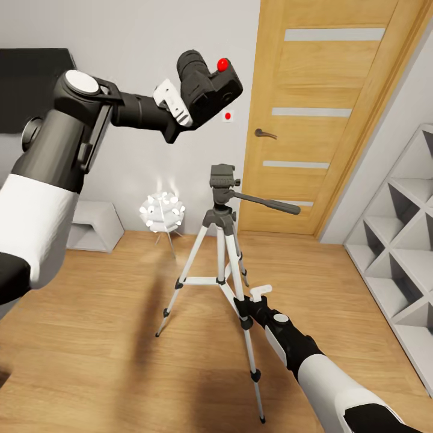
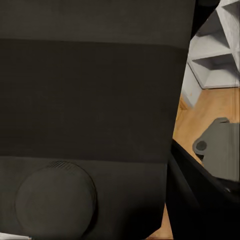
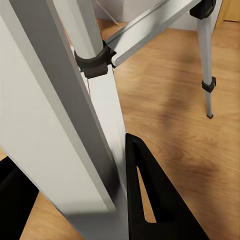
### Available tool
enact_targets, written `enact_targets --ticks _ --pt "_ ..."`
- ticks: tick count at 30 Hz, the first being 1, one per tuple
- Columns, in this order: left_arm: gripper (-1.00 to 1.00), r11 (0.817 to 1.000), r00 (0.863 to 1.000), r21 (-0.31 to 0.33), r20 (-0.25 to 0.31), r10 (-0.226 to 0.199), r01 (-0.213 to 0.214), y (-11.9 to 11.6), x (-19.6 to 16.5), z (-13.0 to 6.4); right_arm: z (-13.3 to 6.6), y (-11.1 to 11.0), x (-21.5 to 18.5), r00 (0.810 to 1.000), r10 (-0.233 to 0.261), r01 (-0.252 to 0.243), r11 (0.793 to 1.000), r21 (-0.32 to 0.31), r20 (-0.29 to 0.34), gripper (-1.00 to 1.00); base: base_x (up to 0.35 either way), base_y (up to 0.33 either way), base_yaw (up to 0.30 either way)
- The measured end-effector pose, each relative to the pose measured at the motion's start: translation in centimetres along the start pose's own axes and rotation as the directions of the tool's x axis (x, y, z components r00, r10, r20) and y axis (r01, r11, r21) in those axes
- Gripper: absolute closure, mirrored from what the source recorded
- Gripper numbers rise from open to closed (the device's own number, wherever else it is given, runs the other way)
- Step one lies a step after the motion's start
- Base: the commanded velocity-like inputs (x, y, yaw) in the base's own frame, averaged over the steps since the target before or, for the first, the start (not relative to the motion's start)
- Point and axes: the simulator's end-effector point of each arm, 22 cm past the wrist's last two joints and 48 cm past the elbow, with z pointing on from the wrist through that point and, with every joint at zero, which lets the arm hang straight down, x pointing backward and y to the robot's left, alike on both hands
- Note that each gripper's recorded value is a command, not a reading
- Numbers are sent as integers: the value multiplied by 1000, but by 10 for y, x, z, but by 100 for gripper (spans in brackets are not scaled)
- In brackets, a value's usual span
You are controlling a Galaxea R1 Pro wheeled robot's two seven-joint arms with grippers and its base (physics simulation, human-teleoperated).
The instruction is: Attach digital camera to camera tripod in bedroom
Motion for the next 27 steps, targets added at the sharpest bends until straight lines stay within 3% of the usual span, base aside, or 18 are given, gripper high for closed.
enact_targets --ticks 5,10,22,27 --pt "100 998 997 62 -69 37 -32 -25 18 19 0 0 0 1000 0 0 1000 0 0 100 0 0 0" --pt "100 996 993 81 -103 49 -41 -32 29 24 0 0 0 1000 0 0 1000 0 0 100 0 0 0" --pt "100 995 988 83 -139 74 -63 -34 40 25 0 0 0 1000 0 0 1000 0 0 100 0 0 0" --pt "100 994 976 61 -194 100 -89 -27 55 27 0 0 0 1000 -1 1 1000 0 0 100 0 0 0"
